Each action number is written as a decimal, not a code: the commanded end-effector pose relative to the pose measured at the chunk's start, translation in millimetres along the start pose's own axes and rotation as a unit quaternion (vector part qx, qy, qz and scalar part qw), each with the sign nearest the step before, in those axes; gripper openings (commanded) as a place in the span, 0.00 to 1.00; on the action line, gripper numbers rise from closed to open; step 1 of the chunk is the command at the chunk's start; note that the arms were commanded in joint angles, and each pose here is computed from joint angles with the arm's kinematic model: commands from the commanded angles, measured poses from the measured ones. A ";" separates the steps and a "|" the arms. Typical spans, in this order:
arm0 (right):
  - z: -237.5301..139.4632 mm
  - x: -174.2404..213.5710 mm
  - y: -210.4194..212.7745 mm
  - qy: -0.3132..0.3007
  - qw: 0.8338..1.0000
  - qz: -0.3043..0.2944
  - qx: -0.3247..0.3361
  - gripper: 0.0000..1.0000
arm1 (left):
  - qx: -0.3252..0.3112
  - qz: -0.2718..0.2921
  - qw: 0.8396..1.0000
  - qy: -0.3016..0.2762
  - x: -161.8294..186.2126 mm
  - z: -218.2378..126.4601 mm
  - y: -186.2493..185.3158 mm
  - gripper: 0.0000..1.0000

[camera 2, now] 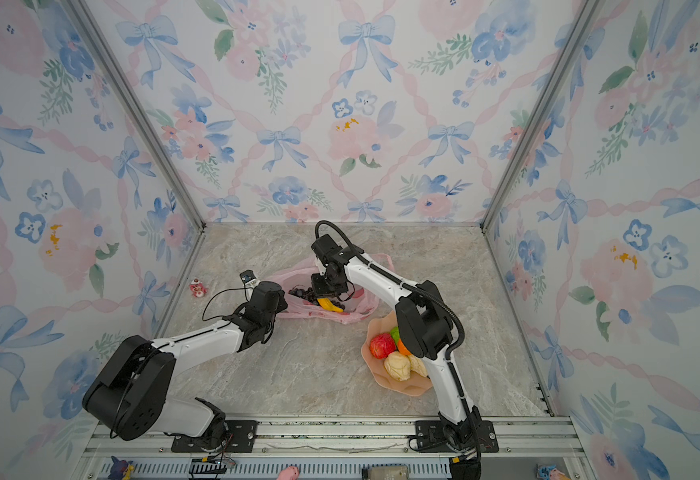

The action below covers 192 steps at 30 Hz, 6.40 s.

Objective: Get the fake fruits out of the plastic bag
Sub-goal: 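Hold the banana with the right gripper while the left gripper pulls the bag edge away, then lift the yellow banana out of the bag and carry it to the peach bowl, then lower the banana into the bowl and open the right gripper, then raise the right gripper and move it over the bag opening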

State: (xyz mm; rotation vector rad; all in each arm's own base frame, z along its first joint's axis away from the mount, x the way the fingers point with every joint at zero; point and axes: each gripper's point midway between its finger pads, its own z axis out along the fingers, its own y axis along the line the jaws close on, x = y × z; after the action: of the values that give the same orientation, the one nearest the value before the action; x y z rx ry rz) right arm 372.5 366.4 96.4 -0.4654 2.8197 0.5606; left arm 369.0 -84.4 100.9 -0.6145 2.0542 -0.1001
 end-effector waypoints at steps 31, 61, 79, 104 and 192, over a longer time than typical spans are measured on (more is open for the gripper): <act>-65.5 12.9 35.0 -0.035 0.994 -0.075 -0.071 0.16 | -0.074 -0.059 0.995 -0.043 -58.0 46.6 19.9 0.00; -135.5 1.0 -64.2 -0.176 0.979 0.104 -0.009 0.13 | -0.129 -0.075 0.988 -0.029 -46.4 38.4 81.5 0.00; -155.5 69.7 -115.2 -0.257 0.908 0.320 0.087 0.17 | -0.071 -0.068 0.995 0.010 -20.8 34.6 71.8 0.00; -133.2 153.5 -107.6 -0.180 0.879 0.419 0.135 0.17 | -0.059 -0.063 0.996 0.018 -8.1 34.3 76.1 0.00; 11.8 -0.1 19.4 -0.066 0.997 0.008 -0.048 0.47 | 0.180 0.002 0.974 0.137 71.8 -10.3 -19.7 0.00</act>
State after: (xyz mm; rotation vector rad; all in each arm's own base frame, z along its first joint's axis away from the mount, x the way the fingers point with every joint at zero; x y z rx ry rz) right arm 375.6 385.3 110.5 -0.3524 2.6380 0.7250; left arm 334.0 -137.9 47.1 -0.3222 2.2715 -0.4797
